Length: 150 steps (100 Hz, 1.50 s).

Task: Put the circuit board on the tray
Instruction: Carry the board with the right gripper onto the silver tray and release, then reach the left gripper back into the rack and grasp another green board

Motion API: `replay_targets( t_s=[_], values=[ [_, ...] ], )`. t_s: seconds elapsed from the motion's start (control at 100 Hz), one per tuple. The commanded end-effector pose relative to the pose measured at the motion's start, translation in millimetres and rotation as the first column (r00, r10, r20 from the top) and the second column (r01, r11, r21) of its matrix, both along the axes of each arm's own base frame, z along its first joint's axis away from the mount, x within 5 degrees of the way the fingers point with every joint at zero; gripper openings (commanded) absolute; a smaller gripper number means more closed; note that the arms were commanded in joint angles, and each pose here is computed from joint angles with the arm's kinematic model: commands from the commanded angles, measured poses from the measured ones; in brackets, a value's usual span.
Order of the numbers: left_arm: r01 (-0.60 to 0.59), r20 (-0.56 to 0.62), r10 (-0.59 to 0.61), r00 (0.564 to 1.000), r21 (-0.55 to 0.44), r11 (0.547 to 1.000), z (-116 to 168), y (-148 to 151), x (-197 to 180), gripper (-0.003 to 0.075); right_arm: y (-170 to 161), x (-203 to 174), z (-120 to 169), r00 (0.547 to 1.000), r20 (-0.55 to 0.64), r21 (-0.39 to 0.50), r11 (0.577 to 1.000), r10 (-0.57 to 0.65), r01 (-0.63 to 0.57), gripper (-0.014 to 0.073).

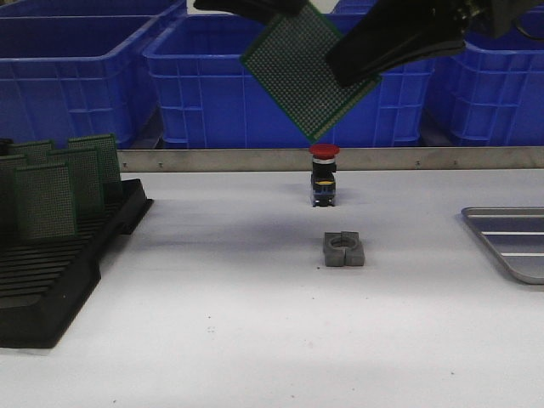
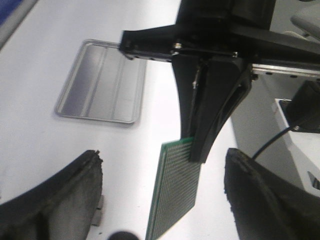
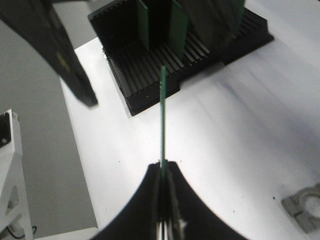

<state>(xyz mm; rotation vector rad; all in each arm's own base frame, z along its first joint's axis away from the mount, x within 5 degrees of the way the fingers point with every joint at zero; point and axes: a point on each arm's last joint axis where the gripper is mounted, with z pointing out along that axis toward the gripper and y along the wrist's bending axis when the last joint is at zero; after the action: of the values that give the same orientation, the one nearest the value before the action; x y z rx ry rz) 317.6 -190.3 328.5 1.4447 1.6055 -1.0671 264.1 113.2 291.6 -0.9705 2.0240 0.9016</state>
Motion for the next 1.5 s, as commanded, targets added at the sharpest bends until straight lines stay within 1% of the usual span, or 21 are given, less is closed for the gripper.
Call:
replay_targets(
  t_s=[0.0, 0.07, 0.16, 0.25, 0.34, 0.46, 0.49, 0.56, 0.63, 0.8, 0.87, 0.94, 1.01, 1.06, 1.13, 1.18, 1.24, 1.29, 1.36, 1.43, 1.49],
  values=[
    [-0.048, 0.067, 0.055, 0.996, -0.109, 0.993, 41, 16, -1, 0.0494, -12, 2, 18, 0.992, -0.074, 0.083, 0.990, -0.106, 0.112, -0.0069],
    [-0.076, 0.081, 0.086, 0.993, -0.114, 0.991, 45, 27, 5, 0.0494, -27, 6, 15, 0.976, -0.127, 0.066, 0.980, -0.178, 0.187, -0.0069],
    [-0.097, 0.081, 0.107, 0.991, -0.118, 0.988, 46, 36, 9, 0.0494, -45, 11, 12, 0.956, -0.141, 0.029, 0.964, -0.256, 0.263, -0.0069],
    [-0.105, 0.079, 0.115, 0.990, -0.118, 0.988, 46, 41, 11, 0.0494, -68, 18, 6, 0.914, -0.146, 0.012, 0.923, -0.379, 0.385, -0.0069],
    [-0.104, 0.078, 0.113, 0.991, -0.118, 0.988, 46, 42, 11, 0.0494, -91, 23, -5, 0.844, -0.137, -0.011, 0.853, -0.519, 0.522, -0.0069],
    [-0.104, 0.078, 0.113, 0.991, -0.118, 0.988, 46, 42, 11, 0.0494, -121, 25, -29, 0.711, -0.167, -0.058, 0.726, -0.683, 0.685, -0.0068],
    [-0.104, 0.078, 0.113, 0.991, -0.118, 0.988, 46, 42, 11, 0.0494, -129, 26, -35, 0.667, -0.178, -0.068, 0.685, -0.724, 0.725, -0.0068],
    [-0.104, 0.078, 0.113, 0.991, -0.118, 0.988, 46, 42, 11, 0.0494, -142, 27, -49, 0.584, -0.214, -0.095, 0.612, -0.783, 0.785, -0.0068],
    [-0.104, 0.078, 0.113, 0.991, -0.118, 0.988, 46, 42, 11, 0.0494, -150, 30, -60, 0.533, -0.250, -0.115, 0.572, -0.808, 0.813, -0.0068],
    [-0.104, 0.078, 0.113, 0.991, -0.118, 0.988, 46, 42, 11, 0.0494, -156, 37, -79, 0.488, -0.287, -0.157, 0.543, -0.824, 0.825, -0.0056],
    [-0.103, 0.081, 0.112, 0.990, -0.108, 0.989, 46, 42, 11, 0.0494, -157, 39, -84, 0.468, -0.301, -0.166, 0.529, -0.831, 0.832, 0.0005],
    [-0.098, 0.101, 0.105, 0.989, -0.068, 0.993, 44, 43, 11, 0.0494, -161, 39, -84, 0.451, -0.292, -0.170, 0.510, -0.843, 0.843, 0.0114],
    [-0.095, 0.131, 0.095, 0.987, -0.009, 0.995, 42, 46, 11, 0.0494, -168, 38, -83, 0.430, -0.280, -0.169, 0.485, -0.858, 0.858, 0.0256],
    [-0.094, 0.161, 0.084, 0.983, 0.052, 0.994, 40, 48, 12, 0.0494, -172, 38, -83, 0.418, -0.278, -0.168, 0.472, -0.865, 0.866, 0.0375],
    [-0.099, 0.196, 0.071, 0.978, 0.136, 0.986, 36, 54, 14, 0.0494, -177, 37, -83, 0.403, -0.278, -0.168, 0.457, -0.872, 0.873, 0.0498],
    [-0.105, 0.218, 0.063, 0.974, 0.188, 0.977, 34, 58, 15, 0.0494, -179, 36, -83, 0.397, -0.278, -0.168, 0.452, -0.875, 0.876, 0.0556],
    [-0.121, 0.234, 0.064, 0.970, 0.239, 0.963, 31, 65, 18, 0.0494, -180, 36, -83, 0.398, -0.281, -0.167, 0.453, -0.873, 0.876, 0.0588],
    [-0.132, 0.246, 0.059, 0.967, 0.292, 0.947, 27, 72, 19, 0.0494, -179, 36, -83, 0.401, -0.286, -0.167, 0.457, -0.870, 0.873, 0.0591],
    [-0.144, 0.268, 0.031, 0.963, 0.411, 0.900, 19, 84, 21, 0.0494, -178, 35, -83, 0.409, -0.295, -0.165, 0.467, -0.864, 0.868, 0.0591],
    [-0.133, 0.269, -0.023, 0.963, 0.545, 0.828, 11, 96, 21, 0.0494, -177, 35, -83, 0.415, -0.302, -0.164, 0.476, -0.858, 0.864, 0.0591],
    [-0.137, 0.278, -0.067, 0.958, 0.653, 0.744, 5, 107, 22, 0.0493, -176, 35, -83, 0.419, -0.307, -0.163, 0.481, -0.855, 0.862, 0.0591]
  ],
)
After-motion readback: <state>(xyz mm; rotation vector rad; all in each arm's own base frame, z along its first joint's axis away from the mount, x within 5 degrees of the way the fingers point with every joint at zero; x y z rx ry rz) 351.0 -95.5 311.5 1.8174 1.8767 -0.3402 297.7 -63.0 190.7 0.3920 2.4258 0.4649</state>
